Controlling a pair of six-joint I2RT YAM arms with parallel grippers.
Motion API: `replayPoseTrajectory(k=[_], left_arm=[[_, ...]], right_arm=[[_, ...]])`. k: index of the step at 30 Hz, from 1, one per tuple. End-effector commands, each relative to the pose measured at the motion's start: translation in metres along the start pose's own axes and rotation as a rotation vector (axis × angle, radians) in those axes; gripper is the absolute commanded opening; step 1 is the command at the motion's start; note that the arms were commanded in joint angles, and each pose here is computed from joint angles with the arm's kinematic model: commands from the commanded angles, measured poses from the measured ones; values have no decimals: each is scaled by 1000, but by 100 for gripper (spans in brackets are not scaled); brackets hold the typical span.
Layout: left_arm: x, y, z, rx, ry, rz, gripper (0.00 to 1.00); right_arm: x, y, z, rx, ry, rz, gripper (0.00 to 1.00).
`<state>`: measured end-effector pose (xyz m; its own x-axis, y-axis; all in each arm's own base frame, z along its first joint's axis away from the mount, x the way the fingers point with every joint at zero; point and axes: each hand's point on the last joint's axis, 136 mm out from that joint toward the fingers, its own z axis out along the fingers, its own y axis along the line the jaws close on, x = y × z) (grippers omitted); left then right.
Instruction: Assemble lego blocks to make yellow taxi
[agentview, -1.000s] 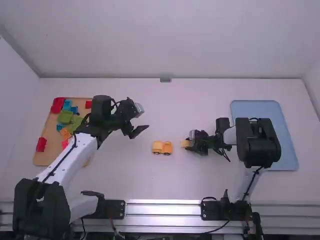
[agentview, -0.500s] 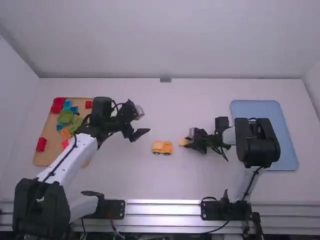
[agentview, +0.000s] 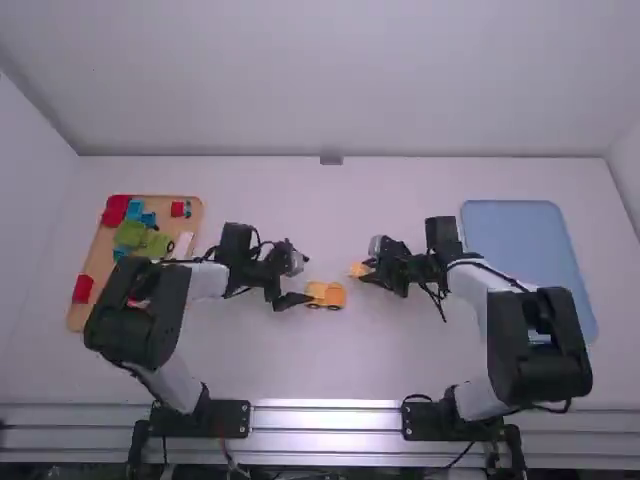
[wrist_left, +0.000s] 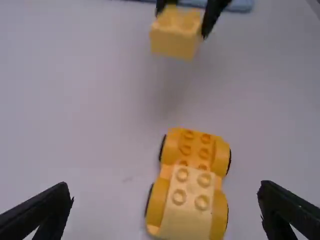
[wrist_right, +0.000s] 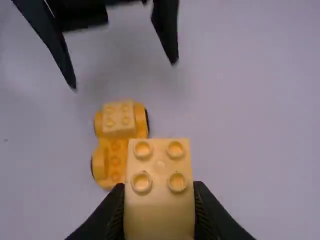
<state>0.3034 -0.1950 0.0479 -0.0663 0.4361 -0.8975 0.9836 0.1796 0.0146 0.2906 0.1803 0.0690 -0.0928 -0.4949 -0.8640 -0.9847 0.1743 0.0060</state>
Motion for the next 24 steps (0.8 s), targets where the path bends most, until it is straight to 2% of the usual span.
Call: replayPoseTrajectory(k=[1, 4, 10, 17, 22, 23, 24], left_arm=[[3, -13, 13, 67, -32, 51, 99], [8, -19, 24, 96, -29, 58, 99], [26, -19, 38, 72, 67, 72, 99], [38, -21, 55, 69, 103, 99, 100], [43, -19, 54, 60, 123, 90, 90], [43, -18, 54, 53, 125, 72, 82], [44, -17, 54, 49, 129, 69, 80]], right_arm=[[-15, 4, 3, 9, 34, -10, 16], [-24, 17, 10, -19, 47, -14, 16], [-28, 30, 21, -57, 61, -7, 16], [-21, 36, 32, -61, 105, -7, 16], [-8, 31, 43, -56, 66, 42, 19], [-5, 32, 45, -67, 37, 50, 20], [-4, 33, 45, -70, 32, 49, 20]])
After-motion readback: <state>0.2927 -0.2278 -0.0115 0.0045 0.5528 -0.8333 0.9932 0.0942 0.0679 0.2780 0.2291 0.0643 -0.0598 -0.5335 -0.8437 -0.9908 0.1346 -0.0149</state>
